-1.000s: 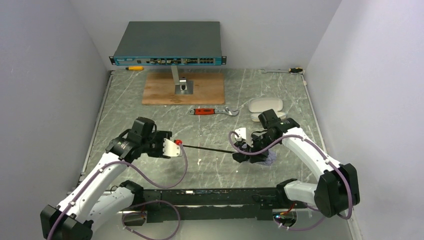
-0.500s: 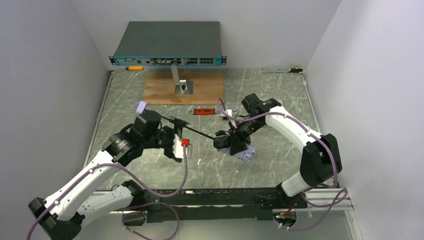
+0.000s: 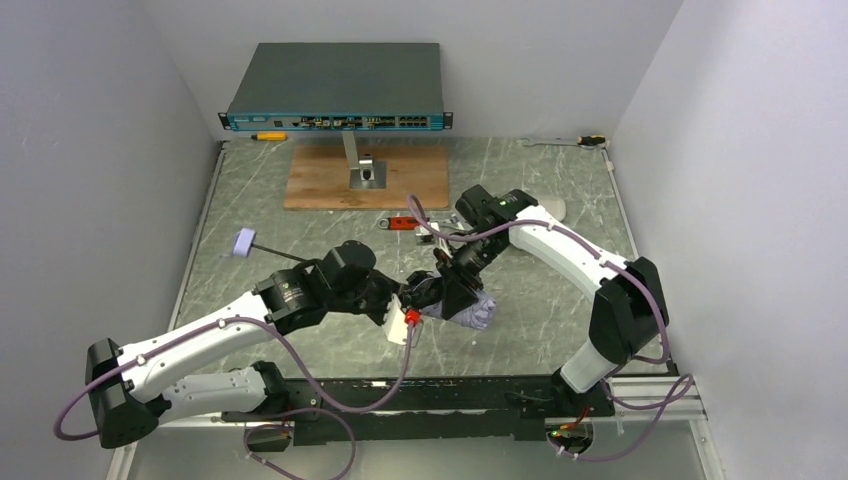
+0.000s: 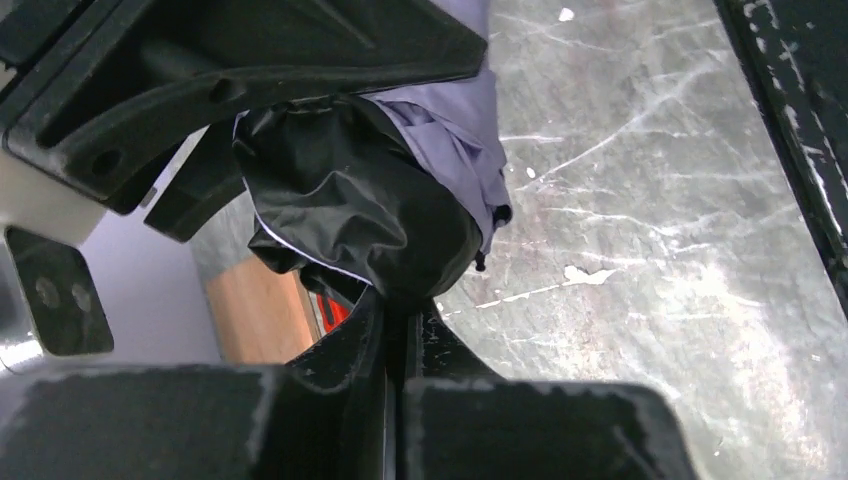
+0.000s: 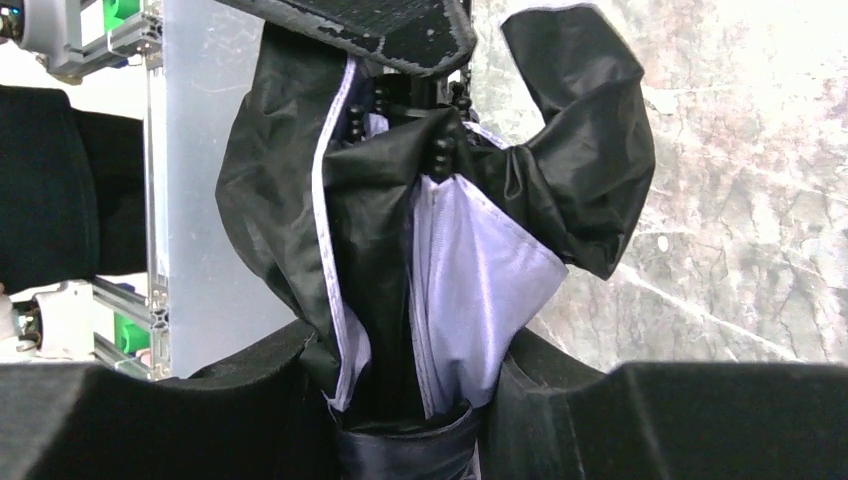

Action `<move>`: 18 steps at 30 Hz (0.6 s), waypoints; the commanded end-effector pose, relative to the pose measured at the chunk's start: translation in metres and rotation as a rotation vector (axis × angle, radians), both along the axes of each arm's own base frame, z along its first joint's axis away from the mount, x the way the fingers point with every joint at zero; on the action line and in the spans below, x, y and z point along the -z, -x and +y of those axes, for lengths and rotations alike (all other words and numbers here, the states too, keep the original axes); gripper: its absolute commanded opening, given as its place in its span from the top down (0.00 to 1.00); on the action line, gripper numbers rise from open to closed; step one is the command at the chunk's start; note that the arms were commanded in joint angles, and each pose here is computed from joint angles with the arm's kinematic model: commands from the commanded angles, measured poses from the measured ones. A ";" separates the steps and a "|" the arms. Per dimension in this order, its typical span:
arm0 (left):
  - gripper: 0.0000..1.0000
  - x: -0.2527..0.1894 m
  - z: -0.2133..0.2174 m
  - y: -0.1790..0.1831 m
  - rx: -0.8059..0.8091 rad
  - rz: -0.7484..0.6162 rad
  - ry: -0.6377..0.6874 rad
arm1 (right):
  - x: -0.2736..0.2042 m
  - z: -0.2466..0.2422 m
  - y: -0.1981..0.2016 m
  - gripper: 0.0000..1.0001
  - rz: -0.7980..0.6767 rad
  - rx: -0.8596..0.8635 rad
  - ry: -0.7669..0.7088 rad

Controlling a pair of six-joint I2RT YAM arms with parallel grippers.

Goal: Open the umbrella

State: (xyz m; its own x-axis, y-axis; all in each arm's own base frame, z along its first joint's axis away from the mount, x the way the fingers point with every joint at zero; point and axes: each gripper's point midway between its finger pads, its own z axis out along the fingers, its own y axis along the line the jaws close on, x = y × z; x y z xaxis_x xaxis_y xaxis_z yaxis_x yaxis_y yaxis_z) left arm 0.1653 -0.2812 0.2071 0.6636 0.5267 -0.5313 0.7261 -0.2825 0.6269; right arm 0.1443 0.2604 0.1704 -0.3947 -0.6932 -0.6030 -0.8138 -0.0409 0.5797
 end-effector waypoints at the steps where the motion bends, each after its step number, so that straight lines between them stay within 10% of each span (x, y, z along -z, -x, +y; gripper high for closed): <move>1: 1.00 0.010 0.010 -0.012 -0.104 -0.009 -0.045 | -0.041 0.003 0.008 0.73 -0.047 -0.025 -0.121; 6: 1.00 -0.003 0.024 -0.022 -0.228 -0.009 0.012 | -0.032 -0.032 -0.010 0.01 -0.050 0.156 -0.075; 18: 1.00 -0.025 0.024 -0.003 -0.236 0.402 0.171 | -0.066 -0.061 -0.048 0.00 -0.540 0.373 -0.225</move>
State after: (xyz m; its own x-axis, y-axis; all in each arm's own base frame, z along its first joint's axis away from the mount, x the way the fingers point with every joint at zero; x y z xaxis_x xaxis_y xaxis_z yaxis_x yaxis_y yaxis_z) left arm 0.1801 -0.2332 0.1817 0.3540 0.6936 -0.6273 0.8942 -0.0545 0.4444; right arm 0.1793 0.1904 0.2065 -0.3933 -0.4994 -0.7720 -0.9194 0.2212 0.3253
